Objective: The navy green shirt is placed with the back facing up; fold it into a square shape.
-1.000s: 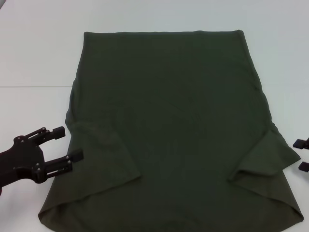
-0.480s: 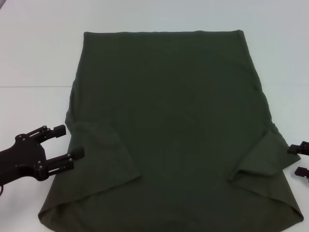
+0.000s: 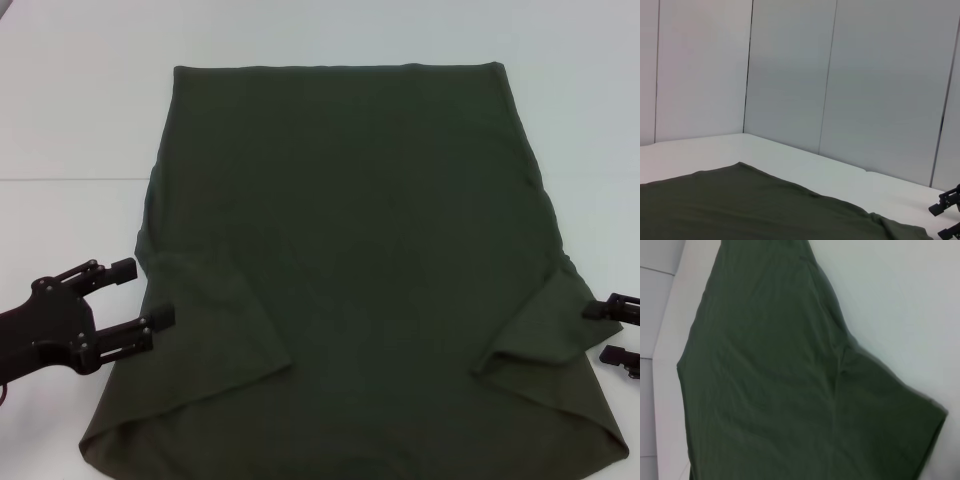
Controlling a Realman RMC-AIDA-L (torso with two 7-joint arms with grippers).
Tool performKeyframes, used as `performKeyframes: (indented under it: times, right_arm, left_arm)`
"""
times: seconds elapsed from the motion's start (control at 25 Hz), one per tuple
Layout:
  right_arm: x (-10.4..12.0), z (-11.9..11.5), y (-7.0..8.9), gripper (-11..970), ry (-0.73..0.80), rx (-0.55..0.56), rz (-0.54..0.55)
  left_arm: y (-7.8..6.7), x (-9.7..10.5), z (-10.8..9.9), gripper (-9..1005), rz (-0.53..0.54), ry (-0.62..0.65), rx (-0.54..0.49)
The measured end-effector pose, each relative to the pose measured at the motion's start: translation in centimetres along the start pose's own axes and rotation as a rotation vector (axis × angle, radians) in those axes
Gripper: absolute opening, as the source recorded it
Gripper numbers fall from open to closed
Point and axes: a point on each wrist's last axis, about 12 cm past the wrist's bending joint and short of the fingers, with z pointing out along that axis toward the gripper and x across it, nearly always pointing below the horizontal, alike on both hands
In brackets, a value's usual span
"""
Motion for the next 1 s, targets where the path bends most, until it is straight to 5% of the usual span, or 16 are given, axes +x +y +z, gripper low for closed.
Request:
performKeyframes:
  times: [1.0]
  right_arm:
    - [0.0,1.8,1.4,791,0.010,0.002,-0.036]
  left_arm:
    - [0.0,0.1,-0.1,824,-0.002,0.000,-0.003]
